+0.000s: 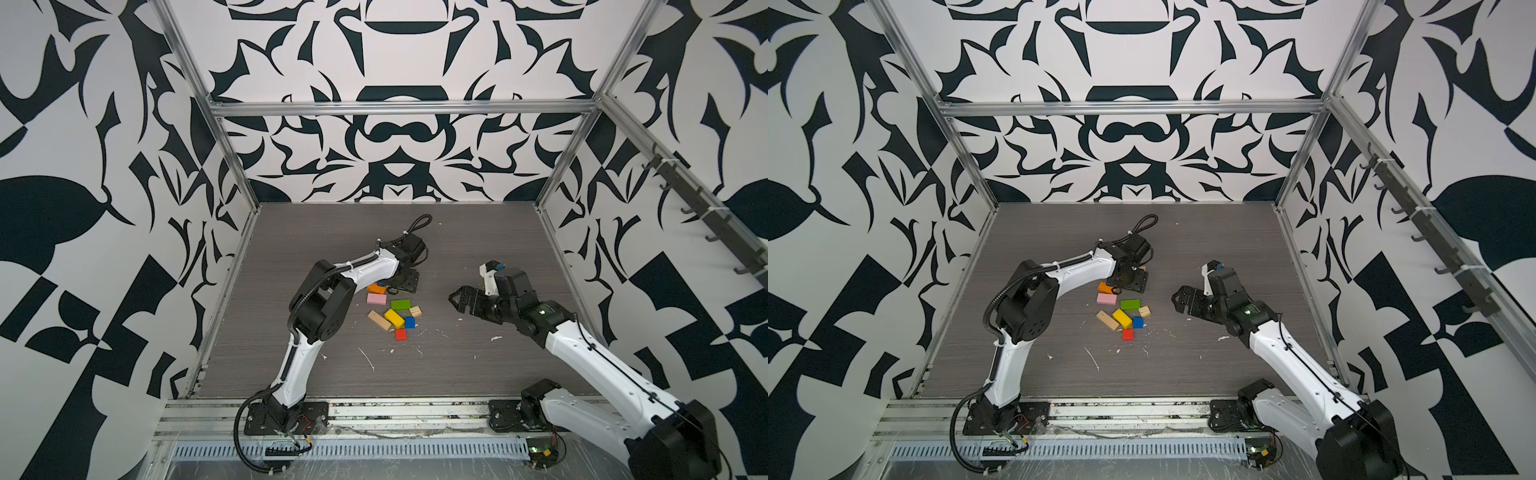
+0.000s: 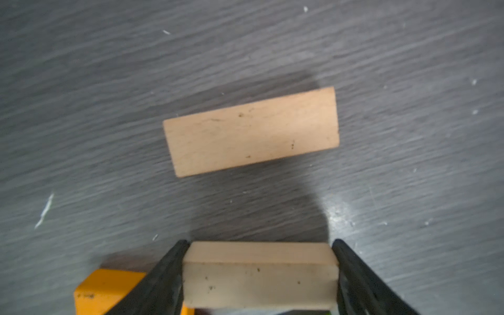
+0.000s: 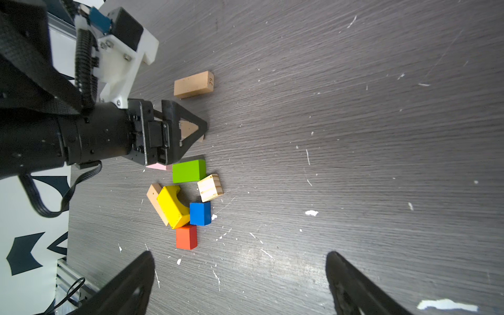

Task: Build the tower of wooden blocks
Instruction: 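Carry the second wooden block over the placed wooden block, then lower the second wooden block onto the placed block with the left gripper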

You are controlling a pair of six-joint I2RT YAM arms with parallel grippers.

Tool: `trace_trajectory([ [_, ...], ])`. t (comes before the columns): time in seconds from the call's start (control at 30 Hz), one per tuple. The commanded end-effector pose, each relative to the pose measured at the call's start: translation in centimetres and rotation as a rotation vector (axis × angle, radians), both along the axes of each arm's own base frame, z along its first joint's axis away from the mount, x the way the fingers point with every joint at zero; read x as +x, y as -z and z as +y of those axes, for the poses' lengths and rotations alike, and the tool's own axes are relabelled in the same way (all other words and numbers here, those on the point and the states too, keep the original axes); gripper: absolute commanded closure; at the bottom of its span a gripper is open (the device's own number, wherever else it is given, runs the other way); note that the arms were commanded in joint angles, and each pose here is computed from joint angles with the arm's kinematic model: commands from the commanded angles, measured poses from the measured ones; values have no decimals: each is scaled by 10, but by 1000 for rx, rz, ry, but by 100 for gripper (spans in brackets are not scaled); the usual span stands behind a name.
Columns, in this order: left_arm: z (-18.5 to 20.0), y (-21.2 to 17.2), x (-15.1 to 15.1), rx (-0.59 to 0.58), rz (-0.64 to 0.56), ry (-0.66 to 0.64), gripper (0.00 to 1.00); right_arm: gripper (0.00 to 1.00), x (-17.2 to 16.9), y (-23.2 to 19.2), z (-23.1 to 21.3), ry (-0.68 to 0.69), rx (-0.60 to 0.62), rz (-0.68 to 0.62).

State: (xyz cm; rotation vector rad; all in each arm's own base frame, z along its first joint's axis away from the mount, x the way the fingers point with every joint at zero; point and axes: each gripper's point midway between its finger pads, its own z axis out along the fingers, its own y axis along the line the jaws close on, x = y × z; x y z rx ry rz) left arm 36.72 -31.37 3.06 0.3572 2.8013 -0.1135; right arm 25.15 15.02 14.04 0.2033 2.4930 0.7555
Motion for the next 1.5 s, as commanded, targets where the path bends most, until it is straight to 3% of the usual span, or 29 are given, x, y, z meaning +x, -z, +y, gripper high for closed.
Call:
trace_trajectory([
  [0.0, 6, 2, -3, 15, 34, -125, 45, 0, 1, -13, 0, 2, 6, -37],
  [0.2, -2, 1, 2, -21, 39, -183, 45, 0, 1, -17, 0, -1, 11, -47],
  [1.47, -1, 21, 25, 93, -36, -156, 43, 0, -1, -11, 1, -25, -5, -43],
])
